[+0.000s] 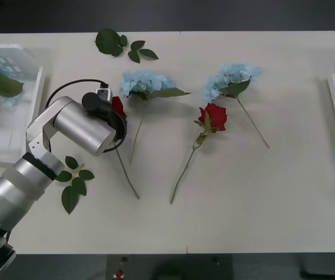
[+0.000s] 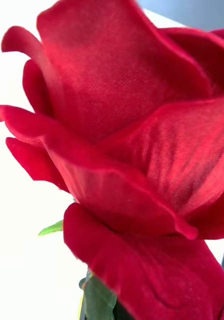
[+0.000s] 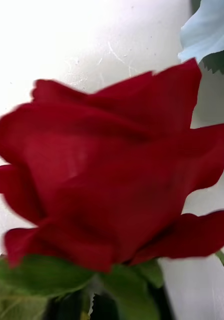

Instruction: Put the red flowers into the right box and the blue flowers into the left box

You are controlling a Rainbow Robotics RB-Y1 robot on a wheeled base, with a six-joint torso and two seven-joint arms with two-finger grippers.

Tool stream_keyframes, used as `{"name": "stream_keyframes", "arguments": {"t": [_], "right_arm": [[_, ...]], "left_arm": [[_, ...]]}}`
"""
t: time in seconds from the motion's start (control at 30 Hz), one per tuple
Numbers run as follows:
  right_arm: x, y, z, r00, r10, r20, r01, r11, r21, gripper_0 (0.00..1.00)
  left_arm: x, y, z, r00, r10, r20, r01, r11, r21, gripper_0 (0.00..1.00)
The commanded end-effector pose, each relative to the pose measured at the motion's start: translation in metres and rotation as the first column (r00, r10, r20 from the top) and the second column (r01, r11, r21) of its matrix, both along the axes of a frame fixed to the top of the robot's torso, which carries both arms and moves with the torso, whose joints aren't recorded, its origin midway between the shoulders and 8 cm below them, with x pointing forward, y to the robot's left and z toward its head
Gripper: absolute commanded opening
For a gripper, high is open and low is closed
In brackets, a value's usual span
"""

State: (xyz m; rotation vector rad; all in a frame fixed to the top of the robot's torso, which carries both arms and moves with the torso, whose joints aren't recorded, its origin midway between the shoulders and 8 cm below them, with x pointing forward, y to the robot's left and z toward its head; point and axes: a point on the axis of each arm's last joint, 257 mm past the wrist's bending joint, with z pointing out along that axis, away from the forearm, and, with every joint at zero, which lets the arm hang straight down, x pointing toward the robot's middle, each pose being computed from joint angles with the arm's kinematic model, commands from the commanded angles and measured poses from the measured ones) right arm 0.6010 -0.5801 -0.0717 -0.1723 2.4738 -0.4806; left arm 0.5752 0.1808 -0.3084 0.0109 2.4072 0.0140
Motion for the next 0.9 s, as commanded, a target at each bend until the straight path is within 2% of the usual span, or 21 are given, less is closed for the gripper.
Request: {"name": "stream_keyframes", "arguments": {"t": [0.03,0.23,0.43,0.57,0.67,0.73,0.77,0.9], "right_arm": [[-0.001,-0.03,-0.002,1.0,0.003,0.025,0.0,0.994,-0.106,0.0],[-0.002,-0.057,-0.029,0.999,-0.005,0.05,0.015,0.978,-0.208,0.0],[0.001,-0.064,-0.052,0.995,-0.025,0.098,0.048,0.97,-0.239,0.0],[0.004,-0.067,-0.055,0.993,-0.03,0.112,0.061,0.958,-0.281,0.0],[0.003,-0.068,-0.057,0.994,-0.029,0.103,0.058,0.953,-0.296,0.0],[0.003,-0.068,-0.057,0.995,-0.024,0.098,0.053,0.951,-0.304,0.09],[0.001,-0.071,-0.057,0.995,-0.025,0.093,0.052,0.95,-0.309,0.35],[-0.004,-0.075,-0.063,0.997,-0.029,0.075,0.051,0.949,-0.312,0.76]], "left_arm": [[0.014,-0.007,0.032,0.999,0.017,0.049,-0.013,0.997,-0.079,0.0],[0.007,-0.001,0.087,0.999,0.008,0.043,-0.001,0.984,-0.178,0.0],[-0.015,0.003,0.142,0.994,-0.106,0.025,0.109,0.963,-0.248,0.0],[-0.029,0.002,0.178,0.977,-0.21,0.036,0.21,0.923,-0.323,0.0],[-0.037,-0.003,0.206,0.953,-0.289,0.088,0.3,0.87,-0.392,0.0],[-0.042,-0.011,0.219,0.933,-0.338,0.122,0.355,0.816,-0.455,0.0],[-0.045,-0.02,0.231,0.908,-0.382,0.172,0.414,0.759,-0.502,0.0],[-0.046,-0.039,0.251,0.808,-0.481,0.341,0.587,0.606,-0.536,0.0]]}}
